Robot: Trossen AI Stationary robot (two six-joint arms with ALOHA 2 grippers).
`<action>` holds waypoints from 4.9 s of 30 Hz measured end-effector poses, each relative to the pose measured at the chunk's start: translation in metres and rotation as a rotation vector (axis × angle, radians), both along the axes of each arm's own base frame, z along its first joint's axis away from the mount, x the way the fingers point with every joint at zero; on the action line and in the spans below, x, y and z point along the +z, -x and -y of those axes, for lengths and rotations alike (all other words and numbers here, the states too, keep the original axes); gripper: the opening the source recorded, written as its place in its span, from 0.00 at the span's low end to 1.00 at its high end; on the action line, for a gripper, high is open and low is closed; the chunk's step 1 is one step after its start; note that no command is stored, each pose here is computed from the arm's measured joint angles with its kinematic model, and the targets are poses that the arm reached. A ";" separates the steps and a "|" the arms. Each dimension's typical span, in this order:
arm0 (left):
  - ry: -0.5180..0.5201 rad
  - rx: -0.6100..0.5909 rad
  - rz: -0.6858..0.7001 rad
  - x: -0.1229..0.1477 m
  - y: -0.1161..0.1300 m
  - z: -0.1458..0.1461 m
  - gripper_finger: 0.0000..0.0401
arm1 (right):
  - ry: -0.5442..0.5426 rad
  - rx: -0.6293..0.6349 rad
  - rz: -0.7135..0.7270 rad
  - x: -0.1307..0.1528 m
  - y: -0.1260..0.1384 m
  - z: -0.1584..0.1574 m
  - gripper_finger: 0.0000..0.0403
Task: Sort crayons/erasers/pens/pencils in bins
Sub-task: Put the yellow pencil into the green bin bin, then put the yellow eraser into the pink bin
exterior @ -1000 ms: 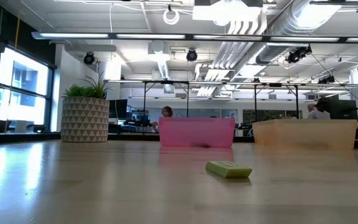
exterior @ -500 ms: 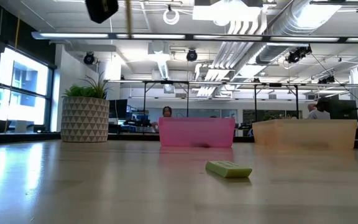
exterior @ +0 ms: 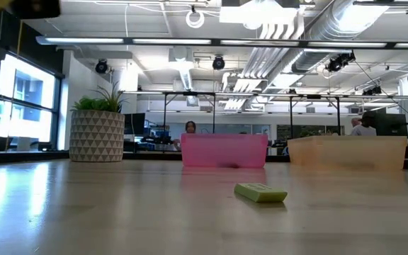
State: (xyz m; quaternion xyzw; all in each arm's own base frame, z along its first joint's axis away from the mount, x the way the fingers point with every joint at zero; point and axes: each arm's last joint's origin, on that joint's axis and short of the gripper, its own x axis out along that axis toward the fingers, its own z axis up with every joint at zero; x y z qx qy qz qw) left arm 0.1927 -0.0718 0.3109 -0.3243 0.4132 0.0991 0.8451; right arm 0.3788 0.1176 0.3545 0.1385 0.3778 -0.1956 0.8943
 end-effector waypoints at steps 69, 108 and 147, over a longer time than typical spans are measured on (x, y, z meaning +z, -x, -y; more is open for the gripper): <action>0.015 -0.241 -0.229 -0.029 0.053 0.049 0.32 | -0.514 -0.390 -0.387 -0.132 -0.031 -0.067 0.56; -0.081 -0.281 0.041 0.003 0.073 0.002 0.32 | -0.550 -0.700 -0.531 -0.212 -0.041 -0.079 0.21; -0.272 -0.234 0.116 0.012 0.085 -0.043 0.32 | -0.201 -0.495 -0.227 -0.098 -0.079 0.001 0.11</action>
